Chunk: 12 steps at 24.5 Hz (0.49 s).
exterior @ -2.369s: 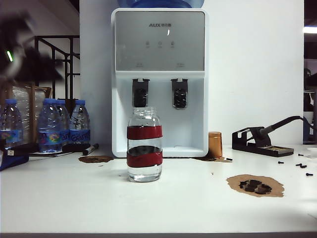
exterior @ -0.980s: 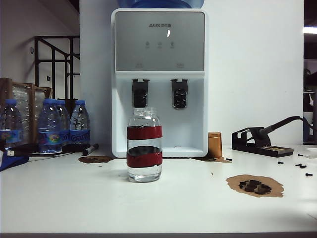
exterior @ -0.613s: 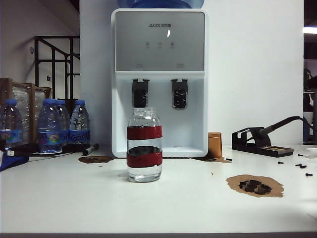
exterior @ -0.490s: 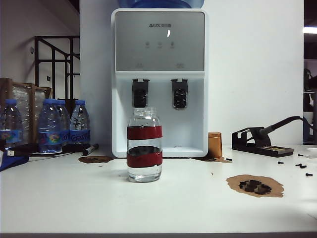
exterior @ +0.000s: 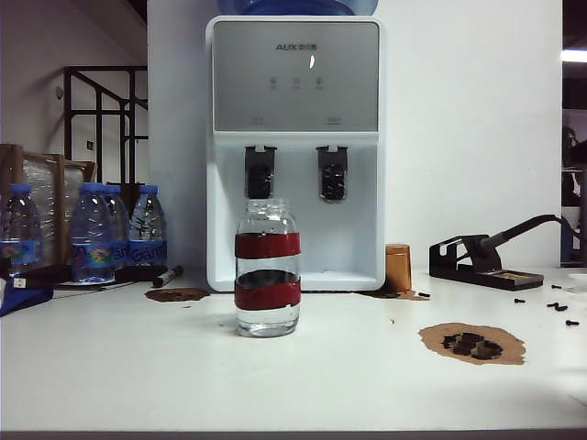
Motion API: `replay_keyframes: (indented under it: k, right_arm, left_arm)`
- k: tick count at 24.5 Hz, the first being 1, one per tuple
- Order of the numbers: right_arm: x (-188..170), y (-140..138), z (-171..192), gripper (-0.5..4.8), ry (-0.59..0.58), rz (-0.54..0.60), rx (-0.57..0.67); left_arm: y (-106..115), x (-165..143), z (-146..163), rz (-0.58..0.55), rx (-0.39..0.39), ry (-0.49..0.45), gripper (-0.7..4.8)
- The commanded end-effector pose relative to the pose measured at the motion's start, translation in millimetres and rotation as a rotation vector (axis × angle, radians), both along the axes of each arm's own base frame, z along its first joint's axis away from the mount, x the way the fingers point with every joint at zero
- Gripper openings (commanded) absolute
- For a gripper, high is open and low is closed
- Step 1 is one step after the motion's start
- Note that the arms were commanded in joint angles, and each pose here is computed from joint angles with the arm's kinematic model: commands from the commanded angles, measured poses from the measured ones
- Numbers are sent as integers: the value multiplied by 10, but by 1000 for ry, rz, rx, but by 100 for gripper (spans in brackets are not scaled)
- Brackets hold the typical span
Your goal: Pick up the water bottle with two loops of red belts, then reach the front water dispenser and gently press the gray-black baffle horizontally to get a little water.
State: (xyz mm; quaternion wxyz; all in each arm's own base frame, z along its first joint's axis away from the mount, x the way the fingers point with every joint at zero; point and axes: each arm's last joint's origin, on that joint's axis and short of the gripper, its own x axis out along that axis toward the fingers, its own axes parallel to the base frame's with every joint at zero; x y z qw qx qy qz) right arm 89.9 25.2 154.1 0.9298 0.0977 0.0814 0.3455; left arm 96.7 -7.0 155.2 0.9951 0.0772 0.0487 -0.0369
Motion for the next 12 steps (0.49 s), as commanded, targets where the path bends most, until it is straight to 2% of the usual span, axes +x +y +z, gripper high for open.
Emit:
replay_keyframes:
  k: [1,12]
  right_arm:
    - [2,3,-6,-2,-3,3,3]
    - [1,4,-6,-2,-3,9,4]
  left_arm:
    - [14,-5,-50,42,15,47,-4]
    - [11,-5,-50,32,14,48,-4]
